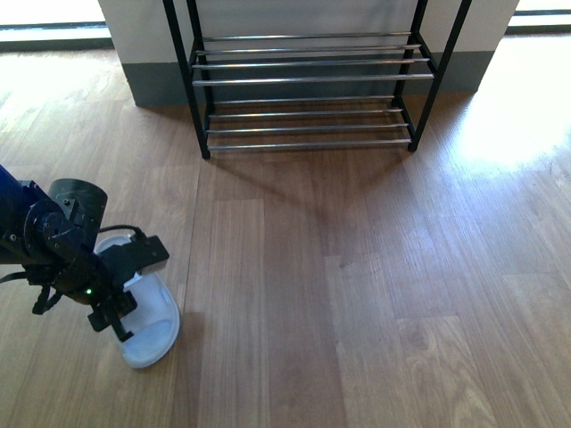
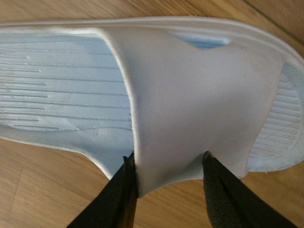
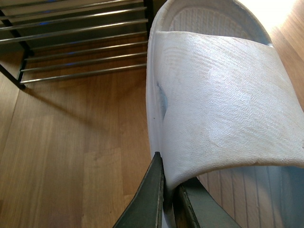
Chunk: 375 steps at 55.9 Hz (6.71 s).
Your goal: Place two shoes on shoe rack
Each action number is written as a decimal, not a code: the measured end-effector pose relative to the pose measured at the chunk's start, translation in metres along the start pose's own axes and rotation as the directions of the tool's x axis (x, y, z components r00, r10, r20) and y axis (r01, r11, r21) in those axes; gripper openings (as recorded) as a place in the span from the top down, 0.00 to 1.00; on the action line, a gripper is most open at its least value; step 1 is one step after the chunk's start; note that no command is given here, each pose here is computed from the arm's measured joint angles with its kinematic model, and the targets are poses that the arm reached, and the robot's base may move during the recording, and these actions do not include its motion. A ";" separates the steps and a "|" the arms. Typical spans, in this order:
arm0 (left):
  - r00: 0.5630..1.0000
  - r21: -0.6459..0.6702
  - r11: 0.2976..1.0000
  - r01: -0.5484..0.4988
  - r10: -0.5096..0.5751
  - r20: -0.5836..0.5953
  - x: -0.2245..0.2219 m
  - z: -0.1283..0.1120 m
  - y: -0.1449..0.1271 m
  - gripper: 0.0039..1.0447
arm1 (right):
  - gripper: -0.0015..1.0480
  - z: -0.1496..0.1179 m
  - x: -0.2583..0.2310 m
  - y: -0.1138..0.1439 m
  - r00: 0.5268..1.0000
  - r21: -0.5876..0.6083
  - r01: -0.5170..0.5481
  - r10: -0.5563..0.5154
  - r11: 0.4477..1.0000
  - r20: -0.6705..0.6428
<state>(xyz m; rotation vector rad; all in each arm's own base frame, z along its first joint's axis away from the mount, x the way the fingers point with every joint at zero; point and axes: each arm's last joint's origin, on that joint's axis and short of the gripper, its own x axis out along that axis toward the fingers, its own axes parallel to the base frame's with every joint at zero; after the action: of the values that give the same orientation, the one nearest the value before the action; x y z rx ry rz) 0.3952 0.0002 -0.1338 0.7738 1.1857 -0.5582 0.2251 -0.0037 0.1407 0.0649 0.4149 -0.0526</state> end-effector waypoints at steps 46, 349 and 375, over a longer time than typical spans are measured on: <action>0.988 -0.938 0.345 -0.037 0.154 0.017 -0.010 -0.042 -0.039 0.55 | 0.98 0.000 0.000 0.000 1.000 0.000 0.000 0.000 1.000 0.000; 0.940 -0.686 0.708 -0.165 0.324 0.108 -0.095 -0.077 -0.073 0.09 | 0.98 0.000 0.000 0.000 1.000 0.001 0.001 -0.001 1.000 0.000; 0.945 -0.748 0.657 -0.091 0.293 0.143 -0.020 -0.079 -0.066 0.09 | 0.98 0.000 0.000 0.000 1.000 0.000 0.000 0.000 1.000 0.000</action>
<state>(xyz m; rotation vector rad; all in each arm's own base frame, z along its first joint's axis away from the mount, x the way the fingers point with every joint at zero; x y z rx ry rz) 0.2928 0.0198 -0.1440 0.1069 0.9493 0.0410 0.2251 -0.0037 0.1406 0.0648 0.4153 -0.0530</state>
